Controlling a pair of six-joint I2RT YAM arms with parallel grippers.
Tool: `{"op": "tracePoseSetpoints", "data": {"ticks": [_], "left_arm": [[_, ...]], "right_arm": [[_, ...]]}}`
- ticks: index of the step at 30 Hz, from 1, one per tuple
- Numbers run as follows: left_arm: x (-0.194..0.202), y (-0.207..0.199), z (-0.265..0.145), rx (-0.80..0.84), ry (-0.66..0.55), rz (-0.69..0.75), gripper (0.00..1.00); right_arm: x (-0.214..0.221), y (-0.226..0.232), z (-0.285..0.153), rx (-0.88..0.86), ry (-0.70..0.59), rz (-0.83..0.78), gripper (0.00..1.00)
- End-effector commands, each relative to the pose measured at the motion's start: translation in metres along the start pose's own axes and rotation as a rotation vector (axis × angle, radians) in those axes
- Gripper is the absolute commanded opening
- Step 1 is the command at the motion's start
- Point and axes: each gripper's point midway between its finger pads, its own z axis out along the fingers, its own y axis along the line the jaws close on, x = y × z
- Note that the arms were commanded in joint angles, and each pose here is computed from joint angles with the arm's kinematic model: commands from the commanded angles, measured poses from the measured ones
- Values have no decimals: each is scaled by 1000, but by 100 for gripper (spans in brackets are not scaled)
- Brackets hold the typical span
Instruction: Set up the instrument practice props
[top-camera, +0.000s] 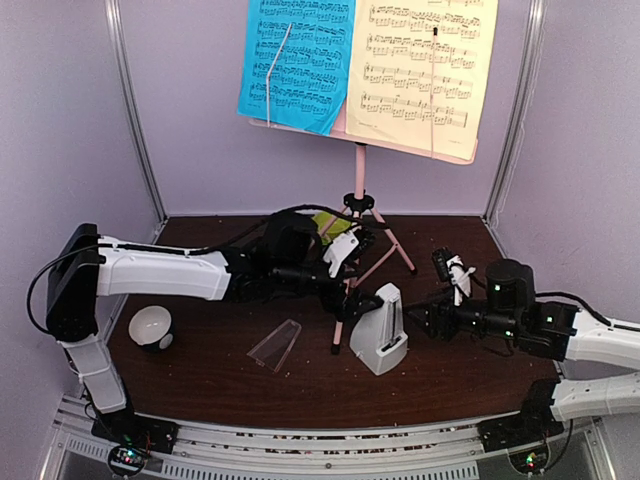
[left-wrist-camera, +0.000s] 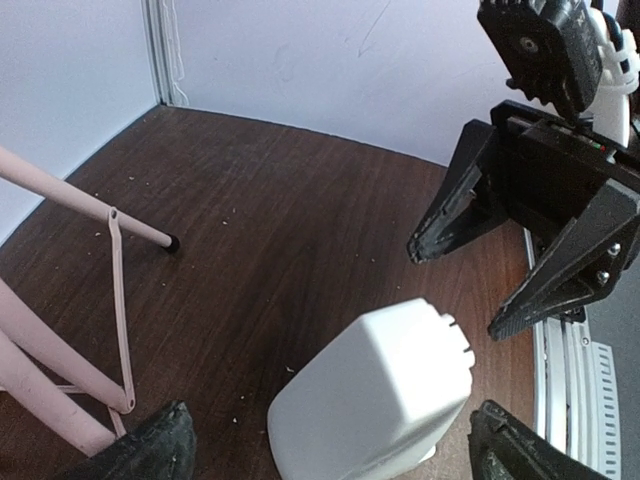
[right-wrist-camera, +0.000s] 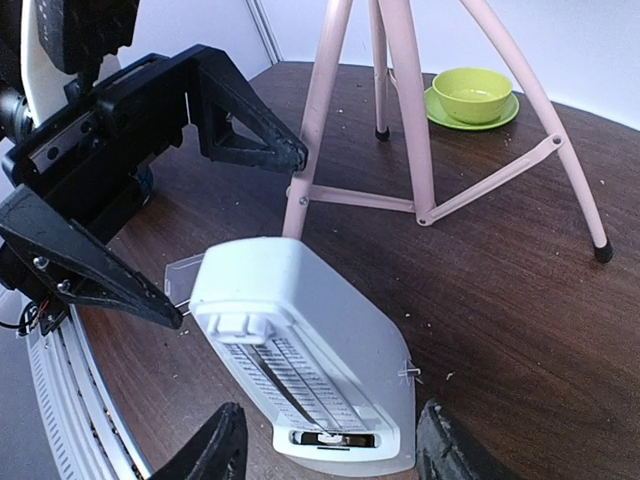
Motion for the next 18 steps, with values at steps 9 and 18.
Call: {"op": "tracePoseSetpoints", "data": {"ticks": [9,18], "left_arm": [[-7,-9,24,-16,-4,-14,97],[4,-12,23,17,61,88,77]], "right_arm": [[15,-3,-2,-11,39,2,64],[17,1,3,-36,48,-17,67]]}}
